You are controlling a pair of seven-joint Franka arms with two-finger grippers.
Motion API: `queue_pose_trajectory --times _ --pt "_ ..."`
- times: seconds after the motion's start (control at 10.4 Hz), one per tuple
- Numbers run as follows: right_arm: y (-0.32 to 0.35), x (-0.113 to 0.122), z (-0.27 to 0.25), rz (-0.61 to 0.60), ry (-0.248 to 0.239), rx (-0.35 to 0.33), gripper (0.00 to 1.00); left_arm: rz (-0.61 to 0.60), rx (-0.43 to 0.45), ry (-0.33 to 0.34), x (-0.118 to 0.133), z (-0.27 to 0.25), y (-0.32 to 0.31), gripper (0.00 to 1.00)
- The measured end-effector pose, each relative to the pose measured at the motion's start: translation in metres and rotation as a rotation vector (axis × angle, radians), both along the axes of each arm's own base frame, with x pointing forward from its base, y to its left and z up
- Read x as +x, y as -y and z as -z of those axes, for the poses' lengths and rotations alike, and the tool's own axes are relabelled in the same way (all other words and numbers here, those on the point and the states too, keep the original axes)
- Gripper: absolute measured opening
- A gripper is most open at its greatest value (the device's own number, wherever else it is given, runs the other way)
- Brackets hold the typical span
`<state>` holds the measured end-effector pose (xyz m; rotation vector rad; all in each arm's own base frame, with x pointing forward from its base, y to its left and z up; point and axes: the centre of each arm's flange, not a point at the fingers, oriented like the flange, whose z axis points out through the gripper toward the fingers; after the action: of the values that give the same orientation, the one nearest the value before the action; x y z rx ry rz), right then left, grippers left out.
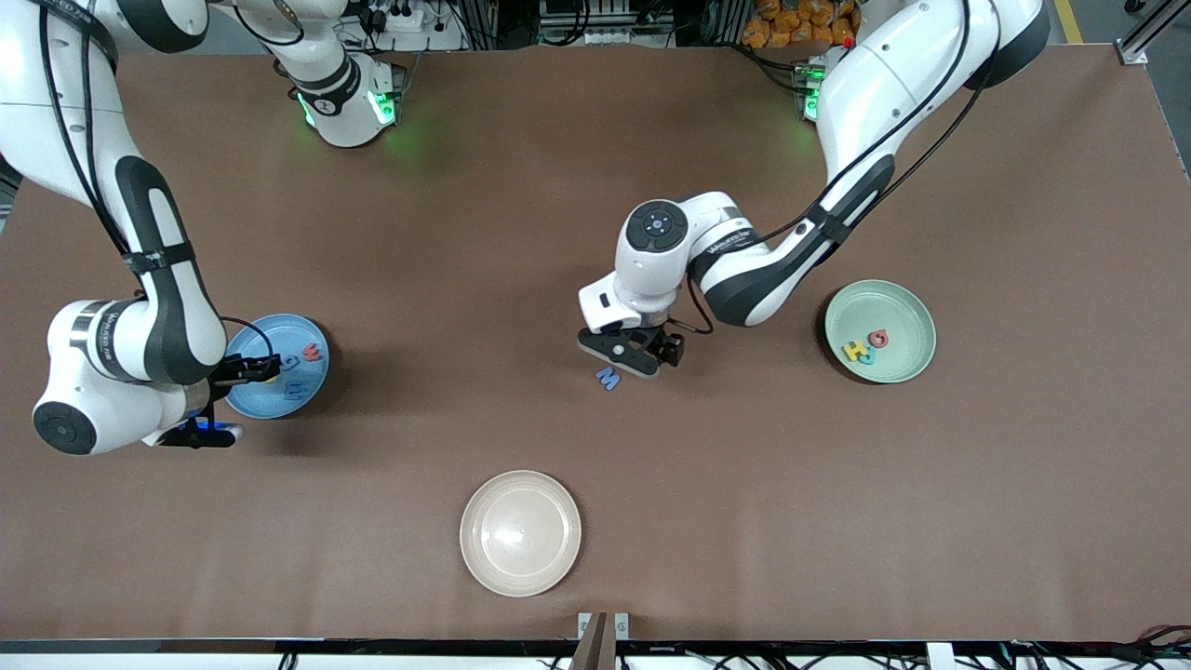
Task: Sort upper and lower case letters into plates
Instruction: 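Open the right gripper over the blue plate while the left gripper lowers, then retract the right gripper to rest while the left gripper grasps the W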
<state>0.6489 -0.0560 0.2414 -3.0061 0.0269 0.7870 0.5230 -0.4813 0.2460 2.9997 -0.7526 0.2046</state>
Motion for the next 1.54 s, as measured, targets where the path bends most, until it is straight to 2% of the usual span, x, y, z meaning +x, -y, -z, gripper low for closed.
queue_pose_trajectory --times 0.1,0.39,0.68,0.87,1.06,1.25,1.54 --pt "-0.006 0.002 -0.009 -0.008 0.001 0.004 0.97 0.013 0.015 0.008 -0.005 0.011 0.012 1.00" --pt "-0.027 0.017 -0.081 -0.039 0.035 0.020 1.00 0.026 0.030 0.010 -0.012 0.036 0.025 1.00" --pt "-0.028 0.020 -0.171 -0.041 0.153 0.007 1.00 0.052 0.008 0.021 -0.004 0.044 0.022 1.00" --pt "-0.042 0.008 -0.240 -0.051 0.246 0.019 1.00 0.061 -0.009 0.038 0.003 0.051 0.016 1.00" --pt "-0.054 -0.010 -0.293 -0.039 0.304 0.039 1.00 0.060 -0.024 0.041 0.005 0.060 0.015 1.00" --pt "-0.076 -0.022 -0.321 -0.023 0.334 0.020 1.00 0.065 -0.029 0.041 0.003 0.061 0.019 1.00" --pt "-0.106 -0.033 -0.336 -0.026 0.336 0.002 1.00 0.079 -0.021 0.053 -0.001 0.073 0.029 1.00"
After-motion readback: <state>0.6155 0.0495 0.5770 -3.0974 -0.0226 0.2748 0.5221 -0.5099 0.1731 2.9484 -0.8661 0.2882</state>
